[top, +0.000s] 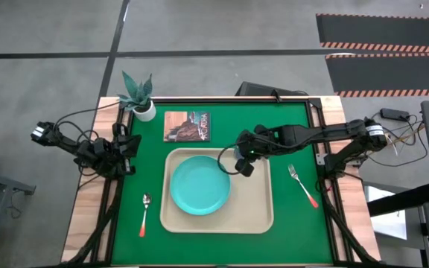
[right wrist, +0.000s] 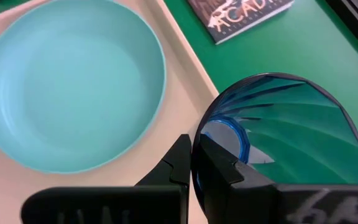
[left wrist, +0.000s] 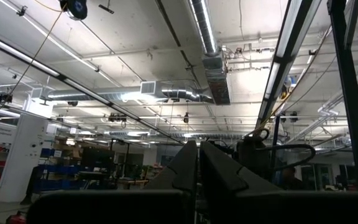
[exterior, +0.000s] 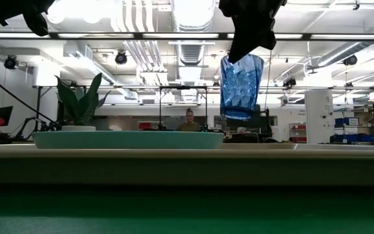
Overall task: Pick and place plate/cup/fork/spoon on tray
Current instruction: Put the blue glass in the top right corner of the serving tray
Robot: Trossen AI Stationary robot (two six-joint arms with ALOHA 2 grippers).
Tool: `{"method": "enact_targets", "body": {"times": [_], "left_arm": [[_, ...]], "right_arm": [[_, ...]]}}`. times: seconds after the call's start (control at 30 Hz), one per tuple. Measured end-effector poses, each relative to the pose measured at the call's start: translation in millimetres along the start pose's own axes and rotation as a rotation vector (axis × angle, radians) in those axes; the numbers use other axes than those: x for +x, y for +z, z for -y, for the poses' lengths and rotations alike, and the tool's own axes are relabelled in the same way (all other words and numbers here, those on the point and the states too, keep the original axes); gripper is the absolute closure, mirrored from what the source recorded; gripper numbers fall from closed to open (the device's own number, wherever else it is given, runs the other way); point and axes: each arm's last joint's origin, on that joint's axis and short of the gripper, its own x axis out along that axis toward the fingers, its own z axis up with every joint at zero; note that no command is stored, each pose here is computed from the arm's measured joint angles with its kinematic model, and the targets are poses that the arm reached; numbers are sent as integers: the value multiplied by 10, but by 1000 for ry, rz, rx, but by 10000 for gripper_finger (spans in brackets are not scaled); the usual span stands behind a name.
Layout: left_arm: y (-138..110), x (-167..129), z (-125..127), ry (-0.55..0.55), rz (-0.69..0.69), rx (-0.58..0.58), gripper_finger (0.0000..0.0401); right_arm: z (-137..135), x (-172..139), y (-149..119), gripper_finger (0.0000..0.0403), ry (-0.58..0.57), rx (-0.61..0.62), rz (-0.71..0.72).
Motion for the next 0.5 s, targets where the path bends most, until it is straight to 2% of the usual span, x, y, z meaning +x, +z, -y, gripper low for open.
{"method": "enact_targets", "body": {"times": [0.13, 0.5], "left_arm": [[0, 0, 0, 0, 0, 0, 397], [0, 0, 0, -1, 0, 0, 397]], "right_arm": [[-62, 32, -11, 394, 12, -13, 2], [-185, 410, -54, 394, 16, -77, -112]]}}
